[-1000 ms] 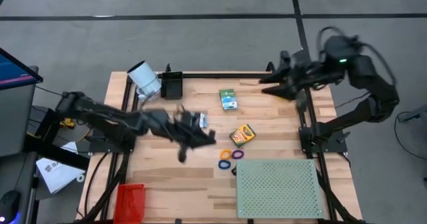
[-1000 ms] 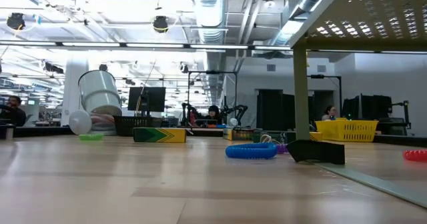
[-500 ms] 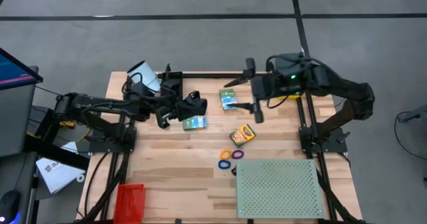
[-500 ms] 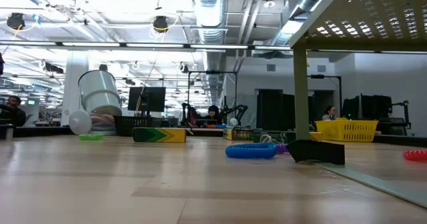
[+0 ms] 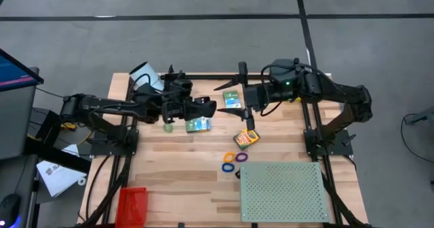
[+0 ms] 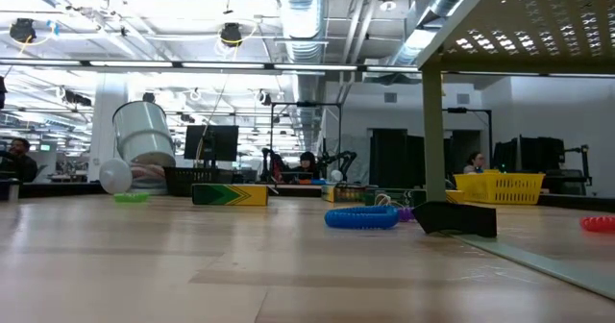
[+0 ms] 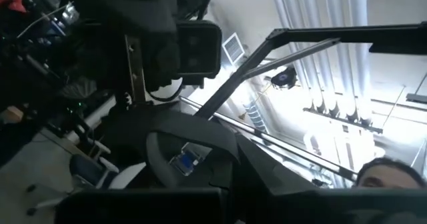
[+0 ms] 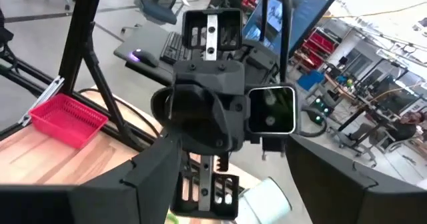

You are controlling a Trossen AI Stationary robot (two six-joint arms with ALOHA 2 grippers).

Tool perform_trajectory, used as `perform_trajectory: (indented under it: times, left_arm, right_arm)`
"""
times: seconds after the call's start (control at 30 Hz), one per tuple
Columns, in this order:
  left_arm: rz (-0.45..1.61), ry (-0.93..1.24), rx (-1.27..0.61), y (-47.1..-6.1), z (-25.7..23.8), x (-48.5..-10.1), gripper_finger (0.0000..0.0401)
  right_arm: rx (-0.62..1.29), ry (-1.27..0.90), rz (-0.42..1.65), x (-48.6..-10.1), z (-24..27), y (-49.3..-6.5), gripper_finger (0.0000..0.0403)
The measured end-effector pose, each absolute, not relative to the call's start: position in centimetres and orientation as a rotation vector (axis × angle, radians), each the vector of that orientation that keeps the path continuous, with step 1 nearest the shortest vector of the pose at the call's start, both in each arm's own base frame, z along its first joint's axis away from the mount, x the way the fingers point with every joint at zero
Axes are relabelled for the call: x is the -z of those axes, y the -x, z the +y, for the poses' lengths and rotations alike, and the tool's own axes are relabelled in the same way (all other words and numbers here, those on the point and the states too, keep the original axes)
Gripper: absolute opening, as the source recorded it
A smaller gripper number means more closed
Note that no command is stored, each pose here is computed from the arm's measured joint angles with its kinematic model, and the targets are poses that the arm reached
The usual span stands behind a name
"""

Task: Pick & Place Office Desk Supplies
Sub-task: Put the black rubber band into the yellow bin

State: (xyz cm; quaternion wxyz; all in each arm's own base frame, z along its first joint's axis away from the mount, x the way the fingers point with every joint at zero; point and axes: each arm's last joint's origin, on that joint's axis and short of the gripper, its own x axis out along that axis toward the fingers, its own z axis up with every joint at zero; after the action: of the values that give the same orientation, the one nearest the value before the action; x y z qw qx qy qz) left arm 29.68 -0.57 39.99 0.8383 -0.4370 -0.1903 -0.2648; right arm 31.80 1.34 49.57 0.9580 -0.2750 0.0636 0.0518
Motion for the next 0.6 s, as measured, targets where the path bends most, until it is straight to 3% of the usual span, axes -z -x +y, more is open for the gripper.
perform_trajectory:
  times: [0.43,0.6]
  left_arm:
    - [-0.405,0.936,0.545,-29.7,0.5,-40.0,0.0]
    - [-0.399,0.931,0.555,-29.7,0.5,-40.0,0.0]
  right_arm:
    - [-0.107,0.558,0.121,-48.8,1.5,-33.4,0.0262]
    - [-0.102,0.559,0.125,-48.8,1.5,-33.4,0.022]
